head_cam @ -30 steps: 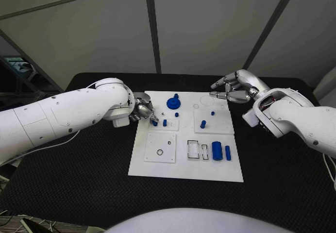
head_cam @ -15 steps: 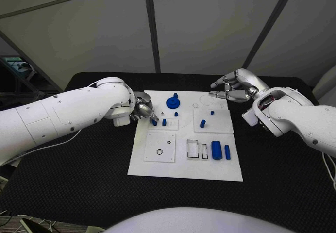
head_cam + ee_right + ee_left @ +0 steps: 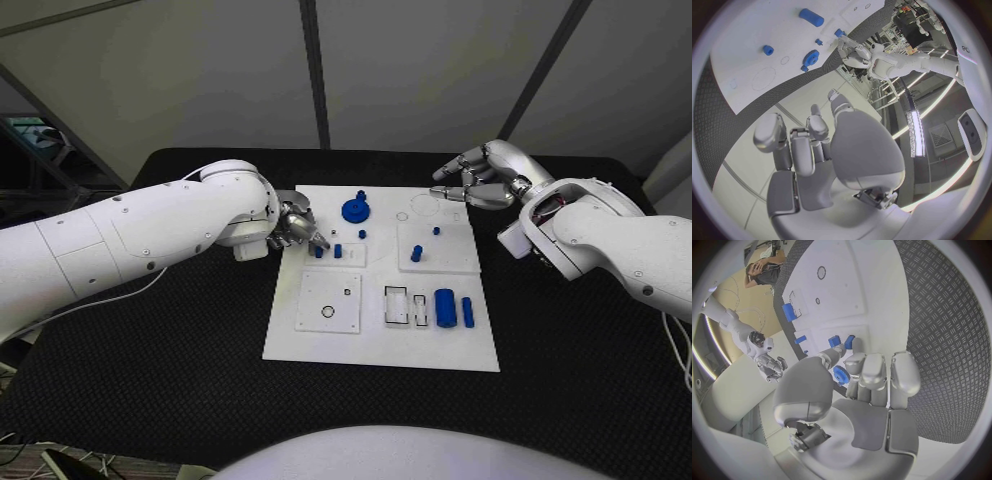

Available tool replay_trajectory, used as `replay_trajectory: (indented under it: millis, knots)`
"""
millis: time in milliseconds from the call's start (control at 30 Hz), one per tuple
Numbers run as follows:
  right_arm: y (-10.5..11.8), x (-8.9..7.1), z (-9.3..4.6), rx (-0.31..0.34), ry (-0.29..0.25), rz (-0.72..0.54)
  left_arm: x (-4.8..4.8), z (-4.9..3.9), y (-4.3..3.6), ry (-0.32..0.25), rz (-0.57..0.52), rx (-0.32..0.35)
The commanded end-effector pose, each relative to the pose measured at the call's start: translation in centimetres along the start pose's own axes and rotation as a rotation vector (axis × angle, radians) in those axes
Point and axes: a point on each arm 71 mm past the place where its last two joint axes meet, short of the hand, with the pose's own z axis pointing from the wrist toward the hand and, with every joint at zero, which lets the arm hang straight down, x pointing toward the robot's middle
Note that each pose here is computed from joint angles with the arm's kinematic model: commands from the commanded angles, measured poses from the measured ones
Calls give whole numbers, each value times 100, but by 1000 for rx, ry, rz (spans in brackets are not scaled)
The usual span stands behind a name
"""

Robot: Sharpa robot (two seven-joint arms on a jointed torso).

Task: Assemble the parts on the task board

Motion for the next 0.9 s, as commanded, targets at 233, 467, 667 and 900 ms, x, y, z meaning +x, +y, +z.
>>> replay_trajectory:
  millis: [233, 467, 667, 900]
  knots:
    - [12, -5, 2, -9, 3, -2, 30, 16, 60, 12, 4, -37]
    - [10, -6, 2, -8, 2, -2, 0, 6, 80, -22, -30, -25]
    - [8, -7, 2, -8, 2, -2, -41, -22, 115, -57, -68, -11]
    - [7, -6, 5, -8, 2, -2, -110, -75, 122, -85, -107, 9]
